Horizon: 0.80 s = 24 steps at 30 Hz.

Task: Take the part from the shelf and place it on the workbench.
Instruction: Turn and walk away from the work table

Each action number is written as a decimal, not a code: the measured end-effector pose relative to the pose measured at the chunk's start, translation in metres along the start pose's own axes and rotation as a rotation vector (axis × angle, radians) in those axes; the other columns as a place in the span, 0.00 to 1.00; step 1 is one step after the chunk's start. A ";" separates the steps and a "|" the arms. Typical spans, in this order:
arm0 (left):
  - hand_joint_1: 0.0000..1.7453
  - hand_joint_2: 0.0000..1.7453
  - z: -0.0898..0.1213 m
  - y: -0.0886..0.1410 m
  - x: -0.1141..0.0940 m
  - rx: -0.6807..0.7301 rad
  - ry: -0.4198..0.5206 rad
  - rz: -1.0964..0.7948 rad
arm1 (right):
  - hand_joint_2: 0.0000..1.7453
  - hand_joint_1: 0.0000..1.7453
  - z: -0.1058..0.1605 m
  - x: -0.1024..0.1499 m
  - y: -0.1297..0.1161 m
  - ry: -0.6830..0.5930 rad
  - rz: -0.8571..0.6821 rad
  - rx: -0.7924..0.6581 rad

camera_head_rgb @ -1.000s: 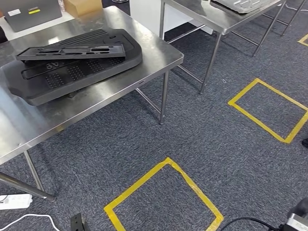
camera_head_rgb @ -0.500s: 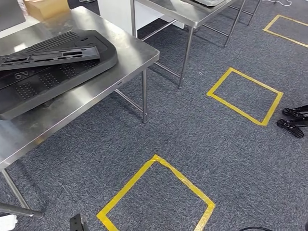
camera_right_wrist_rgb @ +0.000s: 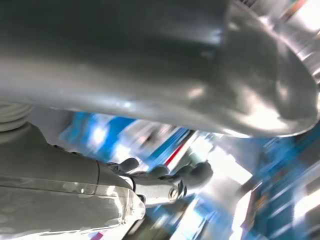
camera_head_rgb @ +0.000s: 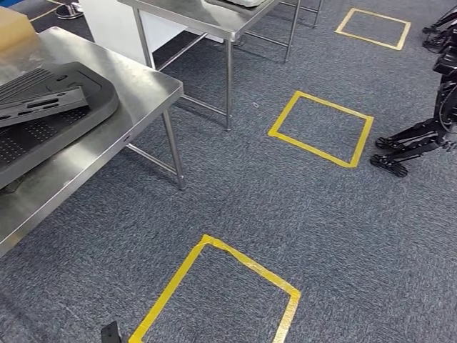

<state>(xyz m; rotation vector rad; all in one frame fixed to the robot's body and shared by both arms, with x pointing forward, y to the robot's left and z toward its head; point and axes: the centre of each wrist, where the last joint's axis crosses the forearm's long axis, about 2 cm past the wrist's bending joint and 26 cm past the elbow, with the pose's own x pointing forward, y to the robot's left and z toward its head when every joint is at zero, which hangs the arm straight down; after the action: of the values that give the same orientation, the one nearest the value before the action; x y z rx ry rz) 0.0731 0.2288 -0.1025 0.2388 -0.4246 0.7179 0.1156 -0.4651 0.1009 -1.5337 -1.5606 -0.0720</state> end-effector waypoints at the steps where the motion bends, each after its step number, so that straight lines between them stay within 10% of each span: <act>1: 0.00 0.00 0.000 0.001 0.000 0.003 0.003 0.002 | 0.00 0.00 0.005 -0.012 -0.003 0.042 0.041 -0.001; 10: 0.00 0.00 0.000 0.001 -0.002 0.020 0.016 0.011 | 0.00 0.00 0.094 -0.096 0.006 0.673 0.148 -0.002; 24: 0.00 0.00 -0.001 0.004 0.000 0.042 0.016 0.026 | 0.00 0.00 0.182 -0.094 0.040 1.226 0.268 0.116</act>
<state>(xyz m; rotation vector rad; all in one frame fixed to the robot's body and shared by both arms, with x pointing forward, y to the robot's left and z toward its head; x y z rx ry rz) 0.0706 0.2317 -0.1031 0.2671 -0.3985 0.7539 0.0312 -0.4175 -0.0835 -1.1725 -0.3747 -0.6261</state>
